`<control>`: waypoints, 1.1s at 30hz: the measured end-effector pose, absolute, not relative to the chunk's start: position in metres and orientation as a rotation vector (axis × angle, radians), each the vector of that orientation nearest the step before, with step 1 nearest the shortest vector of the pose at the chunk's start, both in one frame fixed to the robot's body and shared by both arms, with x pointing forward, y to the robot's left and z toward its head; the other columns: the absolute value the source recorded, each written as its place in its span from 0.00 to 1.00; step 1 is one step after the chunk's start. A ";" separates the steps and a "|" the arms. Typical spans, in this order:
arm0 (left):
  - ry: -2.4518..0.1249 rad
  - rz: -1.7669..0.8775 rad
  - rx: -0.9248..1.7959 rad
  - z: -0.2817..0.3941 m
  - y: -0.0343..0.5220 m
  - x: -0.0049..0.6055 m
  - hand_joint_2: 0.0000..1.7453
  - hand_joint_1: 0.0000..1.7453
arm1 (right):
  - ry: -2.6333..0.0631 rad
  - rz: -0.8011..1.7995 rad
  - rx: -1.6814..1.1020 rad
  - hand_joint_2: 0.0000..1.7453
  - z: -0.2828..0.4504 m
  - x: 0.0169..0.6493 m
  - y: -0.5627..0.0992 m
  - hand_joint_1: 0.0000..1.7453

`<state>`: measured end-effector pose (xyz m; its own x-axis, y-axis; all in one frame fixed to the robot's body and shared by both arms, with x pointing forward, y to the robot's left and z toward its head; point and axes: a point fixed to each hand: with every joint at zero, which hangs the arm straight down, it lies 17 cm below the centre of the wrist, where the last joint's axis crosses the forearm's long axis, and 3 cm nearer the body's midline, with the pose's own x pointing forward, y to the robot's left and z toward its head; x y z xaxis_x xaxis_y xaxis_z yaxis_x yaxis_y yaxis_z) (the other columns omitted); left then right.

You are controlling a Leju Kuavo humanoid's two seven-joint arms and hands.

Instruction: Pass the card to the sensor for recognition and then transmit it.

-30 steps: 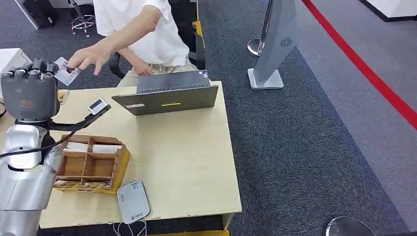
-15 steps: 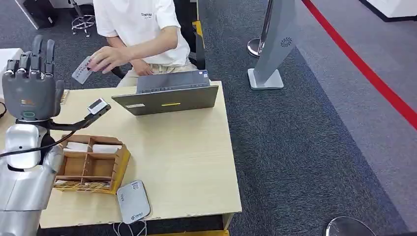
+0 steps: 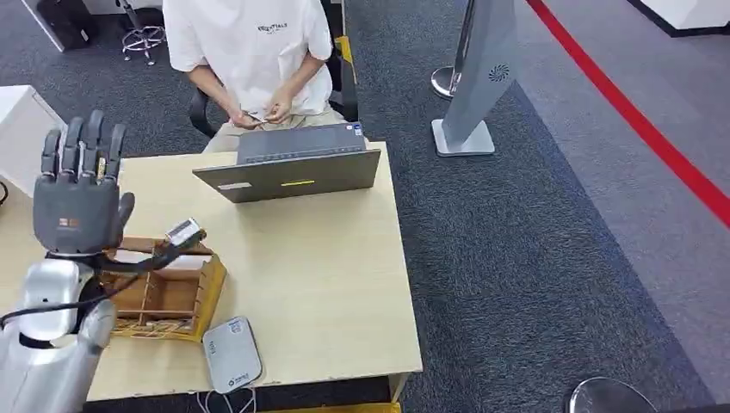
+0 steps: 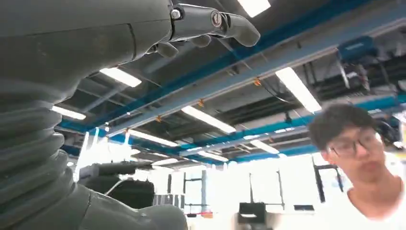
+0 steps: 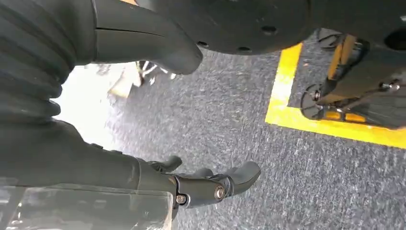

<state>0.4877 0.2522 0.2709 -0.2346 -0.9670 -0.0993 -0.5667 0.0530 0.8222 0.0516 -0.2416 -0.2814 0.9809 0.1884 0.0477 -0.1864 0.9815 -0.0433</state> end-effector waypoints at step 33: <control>-1.703 -1.192 1.126 0.120 0.215 0.283 1.00 0.00 | -0.037 0.020 -0.052 1.00 -0.282 0.045 -0.243 0.00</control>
<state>0.2830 0.2153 0.1197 -0.3241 -0.9413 0.0941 -0.2334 0.1760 0.9563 0.0449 -0.2428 -0.2825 0.9991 0.0205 0.0362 -0.0186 0.9985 -0.0523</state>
